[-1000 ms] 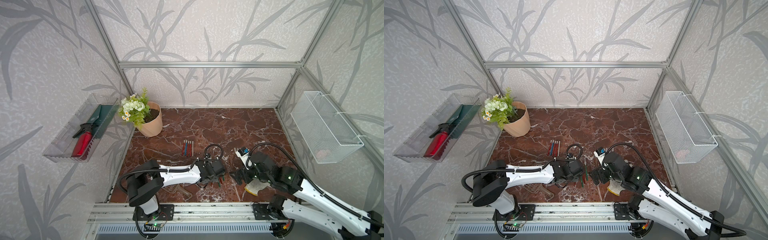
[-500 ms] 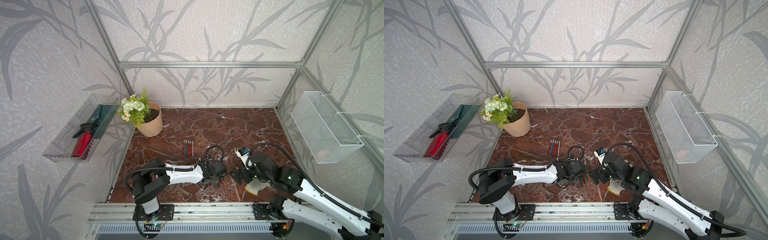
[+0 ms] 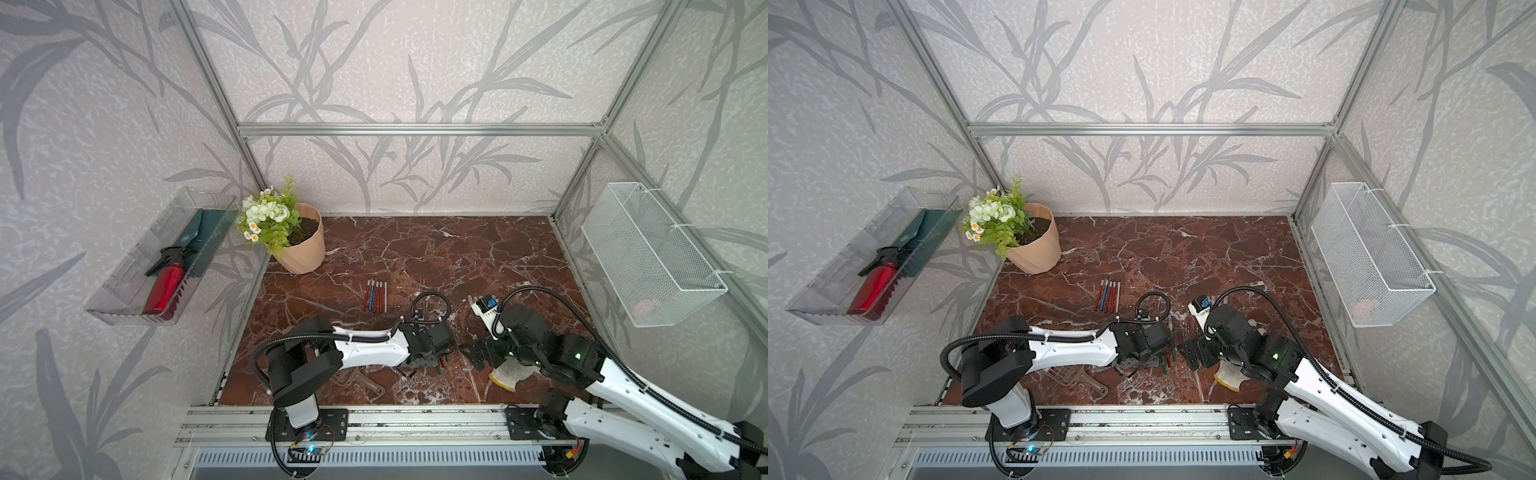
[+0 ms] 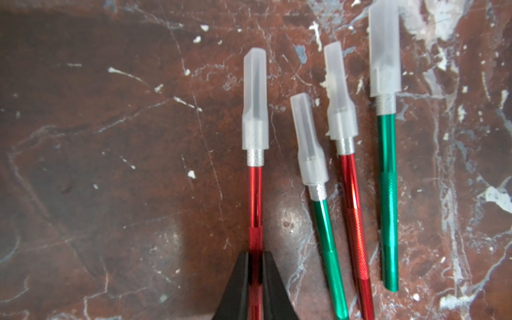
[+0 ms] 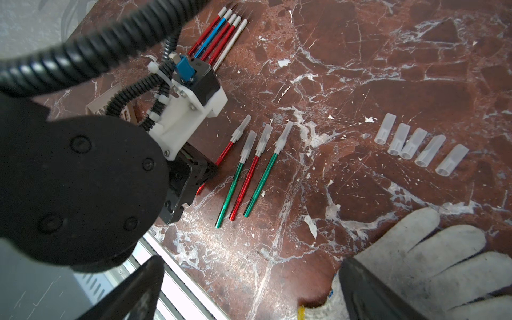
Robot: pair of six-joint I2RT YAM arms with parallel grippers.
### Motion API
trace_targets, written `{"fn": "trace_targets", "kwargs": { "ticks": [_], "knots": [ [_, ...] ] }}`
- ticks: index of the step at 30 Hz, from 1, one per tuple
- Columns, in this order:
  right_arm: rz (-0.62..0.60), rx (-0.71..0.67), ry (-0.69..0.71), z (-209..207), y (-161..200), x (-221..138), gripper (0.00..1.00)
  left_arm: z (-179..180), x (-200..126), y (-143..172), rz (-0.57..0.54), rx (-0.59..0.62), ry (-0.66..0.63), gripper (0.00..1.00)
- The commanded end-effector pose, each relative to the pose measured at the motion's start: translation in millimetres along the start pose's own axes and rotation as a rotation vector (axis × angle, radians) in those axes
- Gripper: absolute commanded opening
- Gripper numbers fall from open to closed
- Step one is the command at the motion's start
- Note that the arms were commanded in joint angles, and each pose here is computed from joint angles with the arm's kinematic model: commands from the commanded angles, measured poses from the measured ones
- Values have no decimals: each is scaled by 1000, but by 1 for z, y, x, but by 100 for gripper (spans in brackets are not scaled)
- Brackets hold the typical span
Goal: Remove protective caps from carving knives
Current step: Pick up the carving knife from the center of the board.
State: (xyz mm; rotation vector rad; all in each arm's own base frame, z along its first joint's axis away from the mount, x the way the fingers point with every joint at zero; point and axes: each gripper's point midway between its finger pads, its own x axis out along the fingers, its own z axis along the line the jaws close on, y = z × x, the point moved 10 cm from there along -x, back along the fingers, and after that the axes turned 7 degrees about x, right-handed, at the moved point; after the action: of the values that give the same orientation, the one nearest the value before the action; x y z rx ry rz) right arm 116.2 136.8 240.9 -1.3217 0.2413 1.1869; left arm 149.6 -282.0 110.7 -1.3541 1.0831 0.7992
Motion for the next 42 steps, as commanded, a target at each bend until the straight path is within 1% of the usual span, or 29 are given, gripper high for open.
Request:
{"fn": "trace_targets", "kwargs": {
  "ticks": [1,13,19,23,25,27,34,35,38,42],
  "knots": [
    [-4,12,14,-2,4,1,99,5,3,3,4,2,-72,12],
    [-17,102,25,-4,5,15,100,7,-11,-6,-57,-9,-27,11],
    [-19,150,7,-2,-1,20,96,18,-16,-12,-80,-41,33,11],
    [-10,219,-42,-7,-7,26,94,25,-18,-17,-89,-42,71,11],
    [3,268,-61,-14,-11,29,91,26,-20,-20,-96,-27,108,11],
    [6,301,-78,-20,-14,31,85,26,-23,-24,-115,-9,144,11],
    [19,416,-121,-39,-28,37,68,22,-31,-32,-200,84,334,11],
    [19,428,-121,-41,-31,39,66,22,-32,-33,-214,99,372,11],
    [25,442,-125,-43,-42,46,59,22,-36,-36,-264,127,433,11],
    [39,448,-159,-42,-57,61,53,20,-39,-41,-278,169,479,9]
  ]
}}
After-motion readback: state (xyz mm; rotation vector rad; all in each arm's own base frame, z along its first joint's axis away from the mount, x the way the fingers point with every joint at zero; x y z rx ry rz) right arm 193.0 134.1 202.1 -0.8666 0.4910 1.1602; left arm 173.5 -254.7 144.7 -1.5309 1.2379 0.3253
